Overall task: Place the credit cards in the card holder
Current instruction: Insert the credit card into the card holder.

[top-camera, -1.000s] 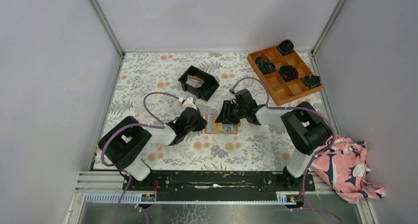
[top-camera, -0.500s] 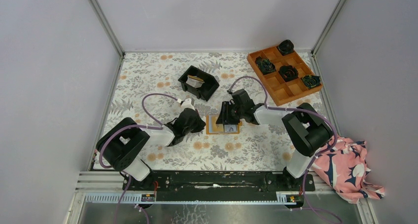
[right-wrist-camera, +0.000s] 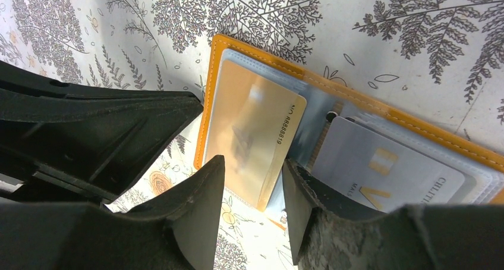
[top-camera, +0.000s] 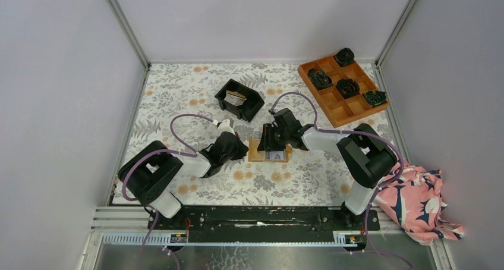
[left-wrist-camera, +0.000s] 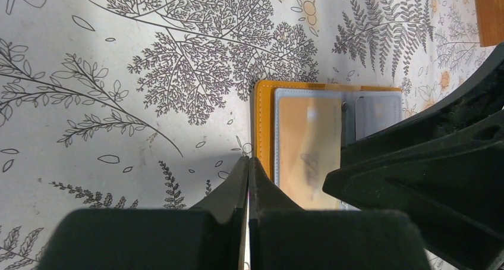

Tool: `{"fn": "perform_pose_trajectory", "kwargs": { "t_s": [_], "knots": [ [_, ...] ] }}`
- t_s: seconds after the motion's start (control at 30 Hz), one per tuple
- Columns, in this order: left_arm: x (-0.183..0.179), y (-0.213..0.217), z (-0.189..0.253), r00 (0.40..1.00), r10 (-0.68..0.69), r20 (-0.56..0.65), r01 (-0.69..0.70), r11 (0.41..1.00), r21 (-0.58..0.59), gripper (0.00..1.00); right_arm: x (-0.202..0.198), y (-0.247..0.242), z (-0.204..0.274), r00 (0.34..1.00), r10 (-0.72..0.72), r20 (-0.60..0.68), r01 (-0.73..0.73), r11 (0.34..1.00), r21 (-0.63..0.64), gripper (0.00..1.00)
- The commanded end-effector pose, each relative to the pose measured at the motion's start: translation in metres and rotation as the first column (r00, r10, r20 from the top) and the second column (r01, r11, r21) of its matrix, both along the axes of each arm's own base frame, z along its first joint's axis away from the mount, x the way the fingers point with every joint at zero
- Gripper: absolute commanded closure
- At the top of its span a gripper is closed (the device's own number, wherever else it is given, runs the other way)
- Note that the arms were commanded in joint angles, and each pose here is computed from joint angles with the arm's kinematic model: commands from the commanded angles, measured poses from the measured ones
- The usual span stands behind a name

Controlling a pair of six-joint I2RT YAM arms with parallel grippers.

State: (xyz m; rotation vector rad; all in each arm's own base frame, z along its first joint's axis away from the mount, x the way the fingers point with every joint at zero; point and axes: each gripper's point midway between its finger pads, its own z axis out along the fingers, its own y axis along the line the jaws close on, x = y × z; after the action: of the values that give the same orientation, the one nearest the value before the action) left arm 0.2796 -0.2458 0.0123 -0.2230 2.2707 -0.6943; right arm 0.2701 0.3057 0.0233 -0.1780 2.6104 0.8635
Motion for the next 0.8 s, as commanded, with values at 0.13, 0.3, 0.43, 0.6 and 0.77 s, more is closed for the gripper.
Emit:
{"fn": "perform_pose_trajectory", "kwargs": {
  "t_s": [0.13, 0.3, 0.43, 0.6, 0.77],
  "knots": [
    [-0.029, 0.000, -0.020, 0.996, -0.060, -0.065, 0.058, 0.998, -0.028, 1.00, 0.001, 0.011, -0.002, 1.000, 0.016, 0.008, -0.016, 1.000, -0.001, 0.53],
    [-0.037, -0.007, -0.017, 0.994, -0.093, -0.057, 0.087, 0.992, -0.095, 1.00, -0.003, 0.008, -0.014, 1.000, 0.009, -0.008, -0.009, 1.000, -0.003, 0.54],
    [-0.040, -0.009, -0.019, 0.992, -0.108, -0.064, 0.100, 0.989, -0.113, 1.00, -0.005, 0.004, -0.019, 1.000, -0.011, -0.021, 0.012, 0.999, 0.044, 0.58],
    [-0.043, -0.006, -0.020, 0.993, -0.099, -0.065, 0.091, 0.988, -0.122, 1.00, -0.007, -0.001, -0.022, 0.999, -0.022, -0.047, 0.027, 0.993, 0.118, 0.73],
    [-0.044, -0.004, -0.017, 0.995, -0.079, -0.056, 0.069, 0.985, -0.159, 1.00, -0.012, -0.007, -0.026, 0.995, -0.025, -0.096, 0.045, 0.976, 0.212, 0.82]
  ]
}}
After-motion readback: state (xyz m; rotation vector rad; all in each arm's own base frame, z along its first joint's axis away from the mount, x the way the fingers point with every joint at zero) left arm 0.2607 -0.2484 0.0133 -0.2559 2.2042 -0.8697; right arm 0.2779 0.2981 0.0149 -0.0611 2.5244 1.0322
